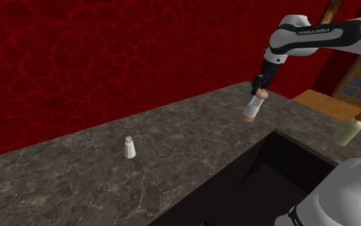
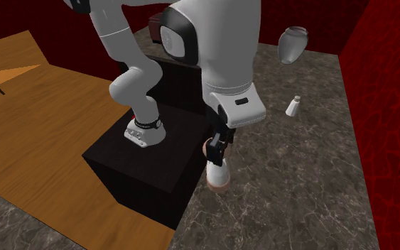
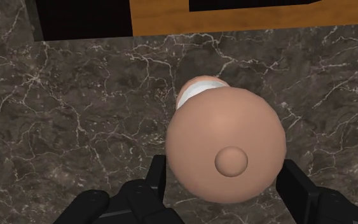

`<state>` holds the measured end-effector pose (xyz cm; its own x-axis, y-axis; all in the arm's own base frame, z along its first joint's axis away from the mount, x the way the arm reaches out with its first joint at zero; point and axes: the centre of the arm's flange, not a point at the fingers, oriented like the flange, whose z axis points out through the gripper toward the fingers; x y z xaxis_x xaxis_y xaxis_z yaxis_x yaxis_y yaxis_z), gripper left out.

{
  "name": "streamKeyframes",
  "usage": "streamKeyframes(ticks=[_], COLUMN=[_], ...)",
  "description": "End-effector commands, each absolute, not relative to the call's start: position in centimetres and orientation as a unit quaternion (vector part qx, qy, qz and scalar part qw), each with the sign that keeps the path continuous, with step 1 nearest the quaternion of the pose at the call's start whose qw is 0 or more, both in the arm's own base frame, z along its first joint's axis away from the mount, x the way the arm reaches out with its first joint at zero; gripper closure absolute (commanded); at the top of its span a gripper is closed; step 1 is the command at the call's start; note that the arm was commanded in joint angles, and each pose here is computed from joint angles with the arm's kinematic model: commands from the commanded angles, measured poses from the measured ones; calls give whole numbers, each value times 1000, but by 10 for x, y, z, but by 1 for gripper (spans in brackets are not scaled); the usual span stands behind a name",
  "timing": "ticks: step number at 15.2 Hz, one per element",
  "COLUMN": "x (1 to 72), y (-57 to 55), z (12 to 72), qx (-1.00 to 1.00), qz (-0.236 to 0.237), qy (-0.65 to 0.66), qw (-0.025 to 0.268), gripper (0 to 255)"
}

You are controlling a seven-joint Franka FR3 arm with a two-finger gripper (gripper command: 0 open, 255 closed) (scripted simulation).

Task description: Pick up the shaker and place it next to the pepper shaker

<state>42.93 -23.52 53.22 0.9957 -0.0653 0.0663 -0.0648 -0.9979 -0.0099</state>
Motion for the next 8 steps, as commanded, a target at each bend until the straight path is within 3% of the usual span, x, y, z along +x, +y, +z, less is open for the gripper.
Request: streamKeyframes(ticks=[1, 8], x=[429, 429], y=[-236, -236], z=[544, 581], qx=[-999, -999], qz=[-33, -33], qy=[33, 33], qw=[4, 4], gripper=[255, 255])
